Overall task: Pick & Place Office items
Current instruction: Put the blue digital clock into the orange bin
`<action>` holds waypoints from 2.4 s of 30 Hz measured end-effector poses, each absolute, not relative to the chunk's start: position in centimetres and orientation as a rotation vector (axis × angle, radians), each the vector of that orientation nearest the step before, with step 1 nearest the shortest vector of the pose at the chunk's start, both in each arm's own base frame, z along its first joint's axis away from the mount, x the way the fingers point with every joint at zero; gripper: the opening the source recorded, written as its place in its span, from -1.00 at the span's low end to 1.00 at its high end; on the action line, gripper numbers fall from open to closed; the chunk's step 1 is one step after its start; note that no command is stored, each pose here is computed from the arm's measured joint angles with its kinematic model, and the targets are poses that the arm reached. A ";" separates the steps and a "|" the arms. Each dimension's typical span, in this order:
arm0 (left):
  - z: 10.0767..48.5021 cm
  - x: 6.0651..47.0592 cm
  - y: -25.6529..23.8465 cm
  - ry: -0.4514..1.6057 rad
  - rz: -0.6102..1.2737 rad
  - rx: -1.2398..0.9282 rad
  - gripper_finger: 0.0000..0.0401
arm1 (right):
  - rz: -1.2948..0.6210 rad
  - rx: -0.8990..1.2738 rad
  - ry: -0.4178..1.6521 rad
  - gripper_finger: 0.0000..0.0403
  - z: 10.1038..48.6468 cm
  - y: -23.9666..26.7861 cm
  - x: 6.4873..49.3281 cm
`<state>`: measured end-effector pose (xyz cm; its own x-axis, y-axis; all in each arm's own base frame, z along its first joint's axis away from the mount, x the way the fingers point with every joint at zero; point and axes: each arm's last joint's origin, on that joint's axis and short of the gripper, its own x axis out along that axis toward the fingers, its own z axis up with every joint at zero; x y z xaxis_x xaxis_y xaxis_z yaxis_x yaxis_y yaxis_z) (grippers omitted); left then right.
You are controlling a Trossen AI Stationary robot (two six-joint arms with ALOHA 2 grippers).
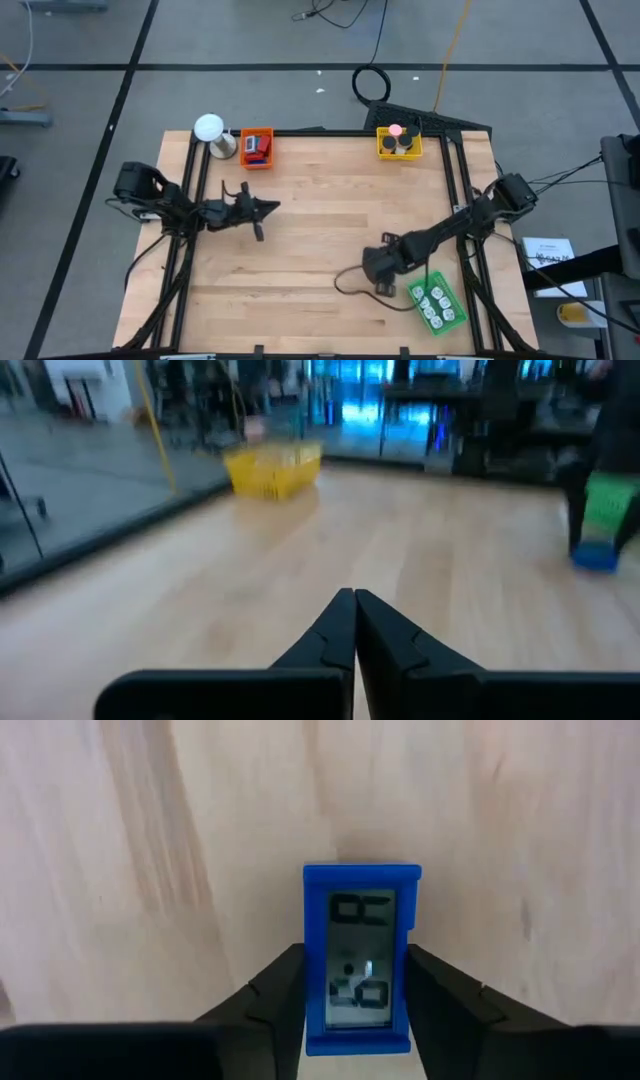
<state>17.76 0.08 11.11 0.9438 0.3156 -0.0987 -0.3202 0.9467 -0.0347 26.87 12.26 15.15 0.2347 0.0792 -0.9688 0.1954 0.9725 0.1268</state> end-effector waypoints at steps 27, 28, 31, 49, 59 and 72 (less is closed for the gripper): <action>11.6 17.6 0.0 0.105 0.360 0.044 -0.91 | -0.039 0.025 0.904 -0.34 15.4 -5.5 47.1; 11.6 17.6 0.0 0.105 0.360 0.043 -0.91 | -0.031 0.022 0.906 -0.33 15.3 -5.5 47.1; 11.4 17.6 0.0 0.116 0.360 0.031 -0.90 | -0.023 0.007 0.896 -0.25 15.3 -5.0 47.3; 11.3 19.1 -0.3 0.172 0.157 -0.088 -0.91 | -0.040 -0.103 0.813 -0.40 18.5 -1.8 42.4; 11.7 24.9 1.9 0.614 0.184 0.011 -0.73 | -0.061 -0.028 0.534 -0.91 18.0 -0.7 33.2; 13.7 27.8 2.6 0.819 0.041 0.138 0.25 | -0.064 -0.035 0.323 -0.99 18.9 -0.7 28.3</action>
